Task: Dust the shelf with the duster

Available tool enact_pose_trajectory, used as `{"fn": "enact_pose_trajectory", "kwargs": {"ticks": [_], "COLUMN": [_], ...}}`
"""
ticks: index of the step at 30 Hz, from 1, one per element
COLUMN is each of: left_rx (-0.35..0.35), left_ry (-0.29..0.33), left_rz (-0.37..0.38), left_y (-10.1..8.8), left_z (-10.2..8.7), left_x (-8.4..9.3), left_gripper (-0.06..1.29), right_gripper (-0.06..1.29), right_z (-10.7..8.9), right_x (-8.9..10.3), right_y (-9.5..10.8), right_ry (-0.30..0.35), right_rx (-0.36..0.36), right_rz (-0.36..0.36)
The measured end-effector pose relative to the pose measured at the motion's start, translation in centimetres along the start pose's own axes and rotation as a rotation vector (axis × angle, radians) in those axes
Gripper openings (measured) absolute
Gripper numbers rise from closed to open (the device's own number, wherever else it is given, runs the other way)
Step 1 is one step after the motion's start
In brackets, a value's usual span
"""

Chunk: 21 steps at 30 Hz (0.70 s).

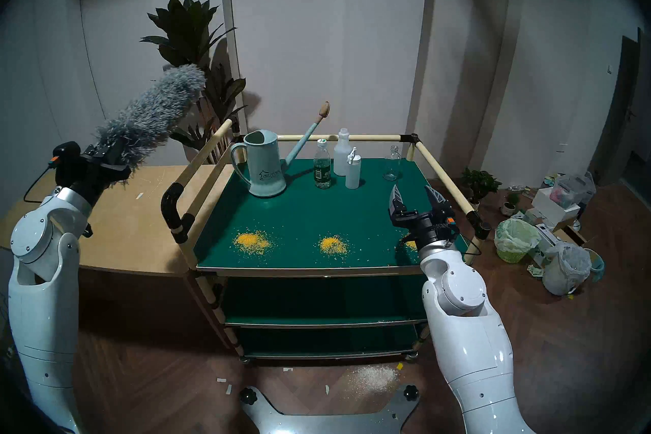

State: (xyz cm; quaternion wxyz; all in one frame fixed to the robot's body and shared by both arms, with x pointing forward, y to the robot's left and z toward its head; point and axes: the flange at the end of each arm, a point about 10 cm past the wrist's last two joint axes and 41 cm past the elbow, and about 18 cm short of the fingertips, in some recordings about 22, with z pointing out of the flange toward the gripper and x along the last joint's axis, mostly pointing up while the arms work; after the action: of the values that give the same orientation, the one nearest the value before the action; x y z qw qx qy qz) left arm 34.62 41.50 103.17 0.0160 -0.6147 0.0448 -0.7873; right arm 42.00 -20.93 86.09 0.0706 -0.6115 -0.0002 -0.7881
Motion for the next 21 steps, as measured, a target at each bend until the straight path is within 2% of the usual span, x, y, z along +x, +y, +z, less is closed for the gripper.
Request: {"fn": "enact_pose_trajectory", "kwargs": {"ticks": [8, 12, 21], "left_rx": [-0.114, -0.149, -0.114], "left_ry": [-0.01, -0.042, -0.138], "left_rz": [-0.093, -0.141, -0.216], "left_y": [4.8, 7.3, 11.1], "left_z": [0.1, -0.4, -2.4], "left_x": [1.2, 1.2, 0.7], "left_gripper": [-0.01, -0.01, -0.01], "right_gripper": [1.27, 1.27, 1.27], "right_z": [1.1, 1.7, 3.1], "right_x": [0.2, 0.2, 0.1], "right_y": [1.2, 1.6, 2.4], "right_ry": [-0.013, -0.025, -0.044], "right_rx": [-0.011, -0.013, -0.008], "right_rz": [-0.005, -0.004, 0.002]}}
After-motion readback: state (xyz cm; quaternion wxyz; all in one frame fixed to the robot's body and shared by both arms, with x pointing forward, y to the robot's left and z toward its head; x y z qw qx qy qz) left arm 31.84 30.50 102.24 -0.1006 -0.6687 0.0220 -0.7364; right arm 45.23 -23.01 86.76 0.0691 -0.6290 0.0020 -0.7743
